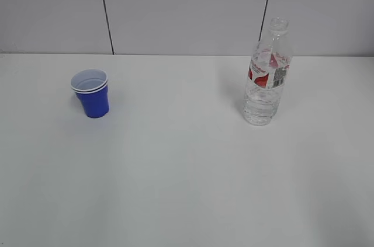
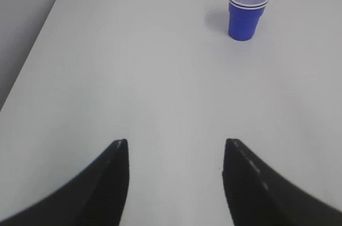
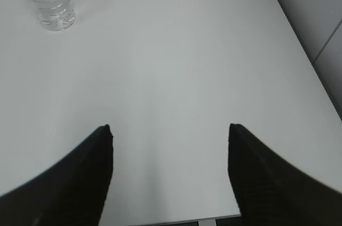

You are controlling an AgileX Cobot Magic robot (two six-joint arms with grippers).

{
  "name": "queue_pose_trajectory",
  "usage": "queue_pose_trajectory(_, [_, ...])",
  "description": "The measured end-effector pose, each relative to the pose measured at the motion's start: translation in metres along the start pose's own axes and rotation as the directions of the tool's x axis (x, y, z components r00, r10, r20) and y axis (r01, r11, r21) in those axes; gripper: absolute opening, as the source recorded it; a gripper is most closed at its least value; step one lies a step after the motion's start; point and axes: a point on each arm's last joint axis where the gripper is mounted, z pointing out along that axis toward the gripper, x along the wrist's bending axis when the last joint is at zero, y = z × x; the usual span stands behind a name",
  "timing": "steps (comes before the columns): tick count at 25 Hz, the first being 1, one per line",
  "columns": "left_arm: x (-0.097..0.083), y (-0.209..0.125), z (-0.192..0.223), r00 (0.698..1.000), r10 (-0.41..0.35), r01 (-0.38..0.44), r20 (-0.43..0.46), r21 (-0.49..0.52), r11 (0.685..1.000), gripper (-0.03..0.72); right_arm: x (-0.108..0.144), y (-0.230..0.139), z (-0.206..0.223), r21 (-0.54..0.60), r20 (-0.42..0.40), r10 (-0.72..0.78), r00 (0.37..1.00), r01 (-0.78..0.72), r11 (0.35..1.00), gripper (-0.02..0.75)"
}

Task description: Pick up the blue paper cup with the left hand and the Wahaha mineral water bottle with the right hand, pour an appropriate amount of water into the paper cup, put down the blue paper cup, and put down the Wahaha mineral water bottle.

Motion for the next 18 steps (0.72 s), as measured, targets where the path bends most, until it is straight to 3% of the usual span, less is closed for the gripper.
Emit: queue_pose_trajectory(18, [0.0,0.0,0.0,1.0,0.0,0.0,0.0,0.0,1.0,0.426,0.0,0.0002,0.0,-0.002,0.0,-0.006,1.0,0.006,1.0,0.505])
